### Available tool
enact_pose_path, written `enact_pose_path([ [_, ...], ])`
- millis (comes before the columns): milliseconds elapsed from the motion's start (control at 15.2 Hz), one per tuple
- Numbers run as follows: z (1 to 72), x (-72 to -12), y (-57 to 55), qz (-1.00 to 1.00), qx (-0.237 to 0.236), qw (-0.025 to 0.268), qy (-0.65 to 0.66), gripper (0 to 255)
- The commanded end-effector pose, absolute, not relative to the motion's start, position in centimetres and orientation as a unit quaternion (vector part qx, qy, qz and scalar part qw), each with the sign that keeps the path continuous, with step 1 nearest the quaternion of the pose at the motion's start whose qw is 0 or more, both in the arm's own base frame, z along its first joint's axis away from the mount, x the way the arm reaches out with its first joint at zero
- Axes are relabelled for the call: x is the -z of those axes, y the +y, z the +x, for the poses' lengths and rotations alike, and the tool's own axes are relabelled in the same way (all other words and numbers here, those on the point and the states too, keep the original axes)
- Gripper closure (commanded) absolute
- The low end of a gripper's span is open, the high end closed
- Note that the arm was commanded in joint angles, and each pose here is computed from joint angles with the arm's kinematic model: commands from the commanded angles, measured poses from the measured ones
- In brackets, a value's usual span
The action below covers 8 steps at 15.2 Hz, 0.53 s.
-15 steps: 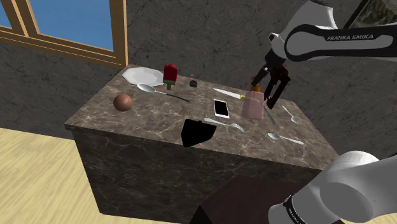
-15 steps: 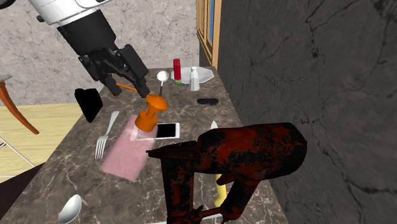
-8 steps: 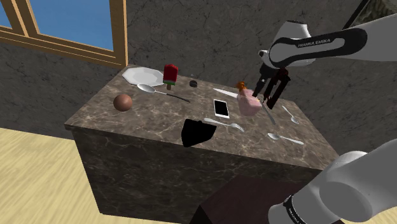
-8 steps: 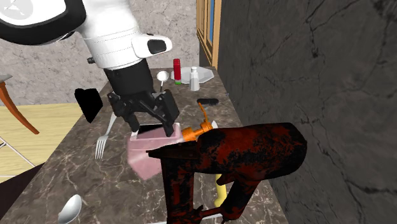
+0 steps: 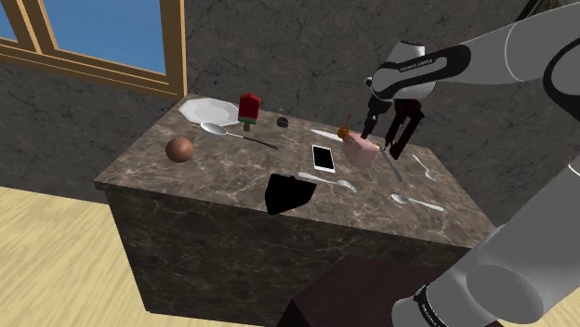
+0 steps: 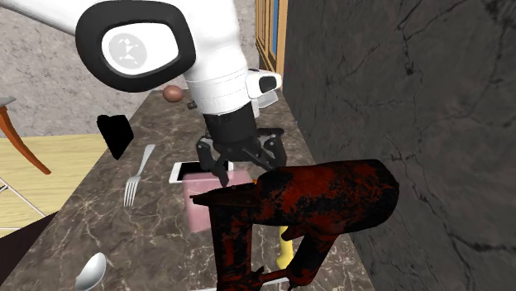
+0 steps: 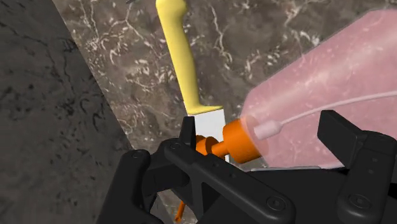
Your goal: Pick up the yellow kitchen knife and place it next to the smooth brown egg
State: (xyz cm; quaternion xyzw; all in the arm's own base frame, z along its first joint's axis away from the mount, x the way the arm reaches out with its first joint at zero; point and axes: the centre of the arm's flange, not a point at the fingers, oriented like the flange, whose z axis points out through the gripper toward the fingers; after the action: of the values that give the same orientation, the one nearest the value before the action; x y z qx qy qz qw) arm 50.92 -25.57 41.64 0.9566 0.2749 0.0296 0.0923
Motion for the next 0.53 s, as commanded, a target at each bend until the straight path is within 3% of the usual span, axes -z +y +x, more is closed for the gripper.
enact_pose_path([
  [0,52.6,-38.9,-27.0,0.951,-0.018,0.091,0.294,0],
  [462,55.4,-35.2,-29.0,0.943,-0.019,0.097,0.317,0],
])
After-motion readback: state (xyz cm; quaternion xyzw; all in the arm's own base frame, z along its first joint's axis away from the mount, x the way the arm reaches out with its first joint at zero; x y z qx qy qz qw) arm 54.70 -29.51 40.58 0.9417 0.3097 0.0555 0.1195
